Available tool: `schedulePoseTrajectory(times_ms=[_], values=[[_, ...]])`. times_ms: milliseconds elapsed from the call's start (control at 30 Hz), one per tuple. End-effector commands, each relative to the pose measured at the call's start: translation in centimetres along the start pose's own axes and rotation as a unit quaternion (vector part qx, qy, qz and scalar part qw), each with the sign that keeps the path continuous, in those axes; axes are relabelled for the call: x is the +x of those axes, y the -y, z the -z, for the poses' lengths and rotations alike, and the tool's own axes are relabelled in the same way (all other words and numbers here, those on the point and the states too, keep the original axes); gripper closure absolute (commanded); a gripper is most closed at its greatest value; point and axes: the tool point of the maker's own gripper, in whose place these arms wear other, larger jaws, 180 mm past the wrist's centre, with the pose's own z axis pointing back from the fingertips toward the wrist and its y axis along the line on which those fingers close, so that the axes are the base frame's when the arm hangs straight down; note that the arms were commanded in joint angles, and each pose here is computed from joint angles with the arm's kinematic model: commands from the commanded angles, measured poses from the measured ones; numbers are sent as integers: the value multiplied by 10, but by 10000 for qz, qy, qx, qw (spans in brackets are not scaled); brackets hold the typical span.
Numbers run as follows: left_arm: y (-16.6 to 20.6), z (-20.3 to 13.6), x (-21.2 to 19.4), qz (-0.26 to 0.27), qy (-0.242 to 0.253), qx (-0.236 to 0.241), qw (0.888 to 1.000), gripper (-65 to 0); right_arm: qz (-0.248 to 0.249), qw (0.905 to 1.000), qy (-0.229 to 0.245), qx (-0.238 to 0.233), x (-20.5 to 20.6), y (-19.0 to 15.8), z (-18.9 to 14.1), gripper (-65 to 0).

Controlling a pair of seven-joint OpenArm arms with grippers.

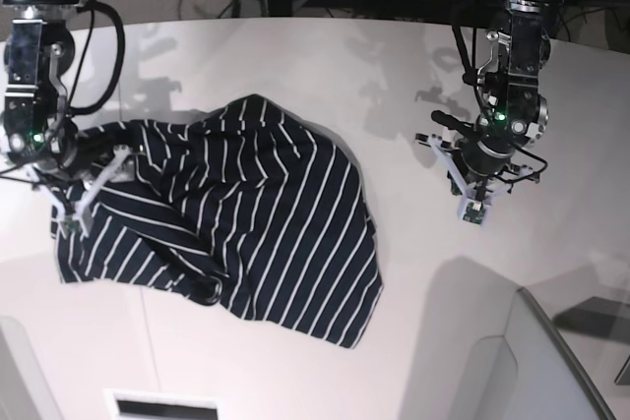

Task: Layout the t-shirt on the table in an organized manner, then fold the t-shirt properly
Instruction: 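Move the right gripper onto the shirt edge and grasp it, then drag the grasped shirt edge away from the left gripper with right gripper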

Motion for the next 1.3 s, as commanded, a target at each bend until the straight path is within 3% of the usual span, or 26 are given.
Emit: schedulePoseTrajectory(times_ms=[0, 100, 267, 333, 400, 500, 600, 633, 767, 867, 1033, 1100, 1167, 1233, 1267], values=[[-9, -3, 15, 33, 236, 111, 9997, 0, -13, 9992, 379, -98, 21, 10, -6, -477], [-9, -3, 11, 59, 193, 114, 9997, 0, -143, 9987, 397, -297, 19, 28, -9, -477], [-6, -4, 4, 63, 136, 90, 9998, 0, -51, 9994, -83, -323, -8, 41, 13, -473], [-5, -5, 2, 59, 124, 80, 9999, 0, -2, 9996, -81, -266, -14, 40, 21, -443], [-5, -5, 2, 54, 118, 73, 9999, 0, 6, 9997, -64, -223, -15, 36, 22, -321], [-5, -4, 1, 57, 101, 75, 9999, 0, 11, 10000, -13, -64, -12, 15, 14, 0], [-6, -4, 0, 69, 98, 84, 9999, 0, -44, 9999, 83, 83, 1, -9, -9, -30], [-6, -4, 0, 69, 98, 84, 9999, 0, -97, 9997, 153, 164, 7, -20, -18, -9], [-6, -4, 2, 68, 113, 89, 9999, 0, -690, 9950, 189, 695, 22, -86, -51, -3], [-7, -4, 3, 68, 127, 94, 9999, 0, -1152, 9849, 33, 1288, 18, -146, -57, -3], [-7, -4, 3, 68, 127, 94, 9999, 0, -1659, 9656, -443, 1951, -6, -214, -47, -17], [-6, -4, 3, 68, 120, 91, 9999, 0, -1807, 9587, -750, 2064, -18, -228, -39, -108], [-6, -4, 1, 69, 106, 86, 9999, 0, -2025, 9520, -889, 2115, -25, -237, -34, -269], [-6, -4, 1, 69, 106, 86, 9999, 0, -2099, 9521, -773, 2084, -20, -235, -38, -404], [-6, -4, 1, 69, 106, 86, 9999, 0, -2047, 9563, -602, 1999, -10, -226, -43, -434]])
